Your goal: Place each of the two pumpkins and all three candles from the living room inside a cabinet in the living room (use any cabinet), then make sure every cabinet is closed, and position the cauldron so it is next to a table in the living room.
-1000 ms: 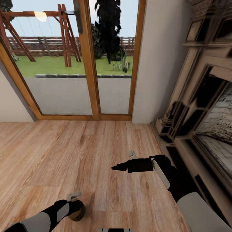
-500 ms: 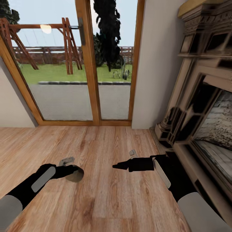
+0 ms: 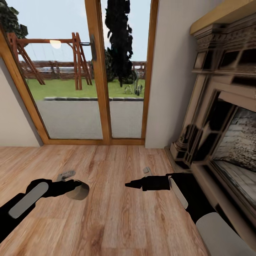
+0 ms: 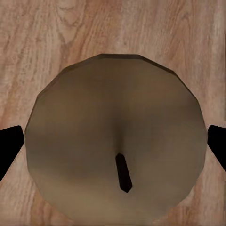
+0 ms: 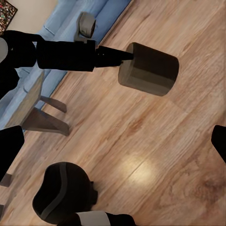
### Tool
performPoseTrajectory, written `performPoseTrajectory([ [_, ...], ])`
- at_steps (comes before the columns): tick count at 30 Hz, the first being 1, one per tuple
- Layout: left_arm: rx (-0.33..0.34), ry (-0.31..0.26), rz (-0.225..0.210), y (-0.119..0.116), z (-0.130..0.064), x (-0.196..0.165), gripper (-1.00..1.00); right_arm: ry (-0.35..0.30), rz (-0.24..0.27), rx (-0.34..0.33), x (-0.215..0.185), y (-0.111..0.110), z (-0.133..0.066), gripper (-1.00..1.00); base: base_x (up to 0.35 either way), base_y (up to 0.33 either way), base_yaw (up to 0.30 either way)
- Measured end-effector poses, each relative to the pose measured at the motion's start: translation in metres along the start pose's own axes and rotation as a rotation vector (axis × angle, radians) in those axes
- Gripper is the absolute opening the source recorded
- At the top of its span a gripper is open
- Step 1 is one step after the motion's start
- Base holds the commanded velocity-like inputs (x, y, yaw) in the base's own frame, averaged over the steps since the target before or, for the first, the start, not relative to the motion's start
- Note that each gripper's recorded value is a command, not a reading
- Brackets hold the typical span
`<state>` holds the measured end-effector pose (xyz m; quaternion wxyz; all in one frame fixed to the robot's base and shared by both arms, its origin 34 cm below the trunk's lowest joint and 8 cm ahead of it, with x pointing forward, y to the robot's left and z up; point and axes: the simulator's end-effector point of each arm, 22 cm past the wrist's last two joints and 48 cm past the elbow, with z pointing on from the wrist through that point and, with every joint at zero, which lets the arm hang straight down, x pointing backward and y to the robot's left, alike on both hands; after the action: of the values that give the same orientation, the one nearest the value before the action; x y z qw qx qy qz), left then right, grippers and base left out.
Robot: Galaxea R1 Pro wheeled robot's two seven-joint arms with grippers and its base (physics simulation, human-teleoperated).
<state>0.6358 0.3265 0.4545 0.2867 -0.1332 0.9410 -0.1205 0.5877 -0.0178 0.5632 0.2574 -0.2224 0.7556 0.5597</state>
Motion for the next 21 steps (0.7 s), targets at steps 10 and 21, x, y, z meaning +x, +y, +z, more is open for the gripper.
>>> performPoseTrajectory([
  [10, 0.02, -0.038, 0.001, -0.012, -0.021, -0.012, -1.0, -0.011, -0.041, 0.004, -0.011, 0.017, -0.005, 1.0, 0.0, 0.0, 0.0],
  [21, 0.036, -0.079, 0.007, -0.021, -0.042, -0.026, -1.0, -0.023, -0.084, 0.006, -0.023, 0.037, -0.011, 1.0, 0.0, 0.0, 0.0],
])
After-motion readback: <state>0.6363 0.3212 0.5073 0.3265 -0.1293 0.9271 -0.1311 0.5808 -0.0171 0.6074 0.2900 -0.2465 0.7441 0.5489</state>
